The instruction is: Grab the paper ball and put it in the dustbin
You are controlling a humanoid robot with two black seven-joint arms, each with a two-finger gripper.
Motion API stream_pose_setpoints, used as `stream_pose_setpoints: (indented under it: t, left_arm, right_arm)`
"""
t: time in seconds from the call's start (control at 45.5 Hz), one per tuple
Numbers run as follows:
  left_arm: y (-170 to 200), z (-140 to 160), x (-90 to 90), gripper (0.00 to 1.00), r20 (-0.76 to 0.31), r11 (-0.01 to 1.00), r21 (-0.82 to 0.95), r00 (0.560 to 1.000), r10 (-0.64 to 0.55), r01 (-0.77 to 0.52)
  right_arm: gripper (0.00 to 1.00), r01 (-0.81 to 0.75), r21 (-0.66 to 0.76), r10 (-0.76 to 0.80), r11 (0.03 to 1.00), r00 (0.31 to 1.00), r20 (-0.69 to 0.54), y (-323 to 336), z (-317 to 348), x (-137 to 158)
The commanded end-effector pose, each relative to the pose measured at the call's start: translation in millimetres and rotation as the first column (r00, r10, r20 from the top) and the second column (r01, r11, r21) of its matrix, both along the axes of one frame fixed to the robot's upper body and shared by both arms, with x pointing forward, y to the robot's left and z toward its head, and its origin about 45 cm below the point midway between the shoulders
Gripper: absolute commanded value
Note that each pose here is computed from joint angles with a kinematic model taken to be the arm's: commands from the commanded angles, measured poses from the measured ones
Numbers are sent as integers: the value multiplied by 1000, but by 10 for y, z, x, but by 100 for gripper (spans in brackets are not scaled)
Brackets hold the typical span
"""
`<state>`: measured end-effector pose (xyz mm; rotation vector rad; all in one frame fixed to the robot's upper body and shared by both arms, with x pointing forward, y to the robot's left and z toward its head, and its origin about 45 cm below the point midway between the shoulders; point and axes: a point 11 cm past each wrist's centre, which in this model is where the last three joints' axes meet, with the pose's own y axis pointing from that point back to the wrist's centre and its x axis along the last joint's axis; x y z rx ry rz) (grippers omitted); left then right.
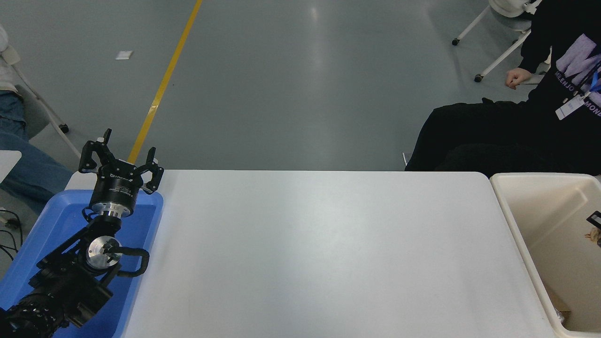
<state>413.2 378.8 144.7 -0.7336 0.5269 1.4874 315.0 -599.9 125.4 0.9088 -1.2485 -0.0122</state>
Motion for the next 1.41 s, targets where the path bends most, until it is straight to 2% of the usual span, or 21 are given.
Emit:
stream_pose_setpoints:
  t: [0.0,0.725,0.835,1.011,1.099,1.385]
  left_arm:
    - [0,0,0,99,0,1000,-1,1000,0,0]
    - [0,0,0,99,0,1000,-1,1000,0,0]
    - [-1,0,0,99,0,1000,1,1000,-1,1]
    - [-2,1,0,99,1,1000,0,1000,-2,2]
    - [-3,0,0,99,0,1000,0,1000,-3,3]
    - [-3,0,0,99,0,1000,0,1000,-3,3]
  right_arm:
    - [89,4,-34,-3,999,999,42,-41,86,50]
    - [89,3,-49,-1,999,998,61,-11,82,73]
    - [89,1,-47,3,999,997,81,2,159,154]
    - [96,-2,-39,6,999,995,99,33,230,241]
    - [96,-16,-18,18,1000,994,108,119,289,353]
    - [96,-23,36,19,999,993,116,225,389,459]
